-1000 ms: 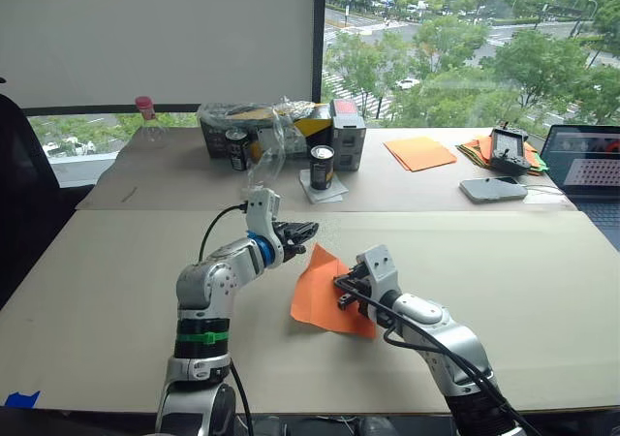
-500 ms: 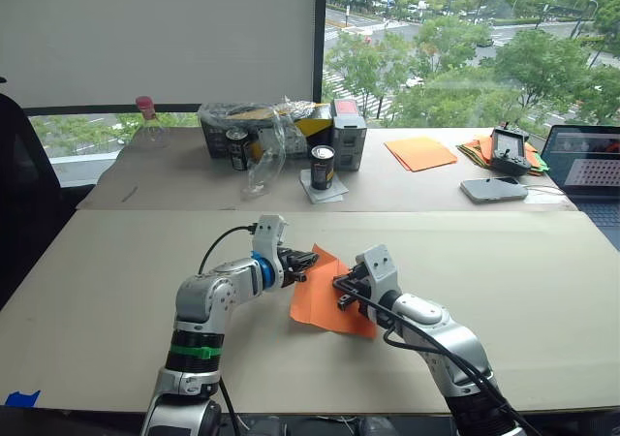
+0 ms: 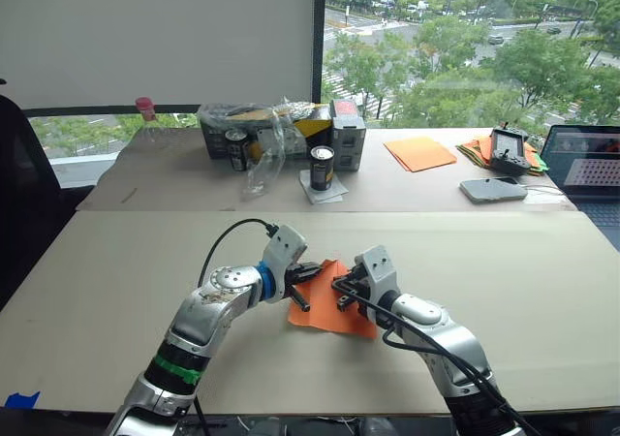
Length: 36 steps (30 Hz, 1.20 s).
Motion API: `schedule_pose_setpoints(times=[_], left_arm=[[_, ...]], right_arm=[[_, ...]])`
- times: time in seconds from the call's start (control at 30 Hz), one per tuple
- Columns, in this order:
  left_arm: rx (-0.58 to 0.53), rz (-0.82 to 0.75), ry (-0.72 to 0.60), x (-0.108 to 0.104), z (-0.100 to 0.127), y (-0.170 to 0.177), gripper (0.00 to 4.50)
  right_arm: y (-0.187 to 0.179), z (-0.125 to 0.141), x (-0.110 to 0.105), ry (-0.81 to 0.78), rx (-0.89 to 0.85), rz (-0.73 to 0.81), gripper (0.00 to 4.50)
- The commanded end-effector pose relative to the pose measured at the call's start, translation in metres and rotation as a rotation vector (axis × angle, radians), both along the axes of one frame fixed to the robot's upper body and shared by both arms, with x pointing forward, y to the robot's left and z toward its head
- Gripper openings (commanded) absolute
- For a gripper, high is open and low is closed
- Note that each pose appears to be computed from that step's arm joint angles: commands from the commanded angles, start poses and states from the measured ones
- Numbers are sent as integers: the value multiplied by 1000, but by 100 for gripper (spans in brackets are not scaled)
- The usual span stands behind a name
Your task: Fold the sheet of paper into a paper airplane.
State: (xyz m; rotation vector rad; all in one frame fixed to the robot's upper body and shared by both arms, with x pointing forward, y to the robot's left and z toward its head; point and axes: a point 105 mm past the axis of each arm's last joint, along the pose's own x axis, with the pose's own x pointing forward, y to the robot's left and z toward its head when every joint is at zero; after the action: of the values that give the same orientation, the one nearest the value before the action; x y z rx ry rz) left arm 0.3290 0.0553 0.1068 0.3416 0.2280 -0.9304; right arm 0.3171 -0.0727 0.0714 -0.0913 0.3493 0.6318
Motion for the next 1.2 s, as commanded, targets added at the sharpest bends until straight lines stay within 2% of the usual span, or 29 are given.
schedule_pose_setpoints(times=[0.03, 0.17, 0.27, 0.4, 0.53, 0.87, 1.0, 1.2], left_arm=[[113, -131, -168, -3, 3, -17, 2], [188, -188, -227, -3, -3, -22, 2], [253, -191, -255, 2, -8, -19, 2], [317, -196, -250, 5, -18, -16, 2], [331, -196, -253, 6, -20, -17, 2], [333, -193, -256, 5, -18, -19, 2], [327, -195, -250, 3, -19, -19, 2], [305, -188, -250, 5, -16, -19, 2]], right_arm=[[-3, -29, -10, 107, -56, 1, 0], [-6, -12, -5, 43, -66, 4, 0], [-13, 22, 0, -46, -53, 3, 0], [-23, 50, 8, -95, -15, -9, 0], [-30, 64, 21, -125, 18, -12, 0], [-11, 47, 43, -97, 22, 111, 0], [-4, 38, 45, -61, 68, 132, 0], [-2, 23, 47, -25, 23, 136, 0]])
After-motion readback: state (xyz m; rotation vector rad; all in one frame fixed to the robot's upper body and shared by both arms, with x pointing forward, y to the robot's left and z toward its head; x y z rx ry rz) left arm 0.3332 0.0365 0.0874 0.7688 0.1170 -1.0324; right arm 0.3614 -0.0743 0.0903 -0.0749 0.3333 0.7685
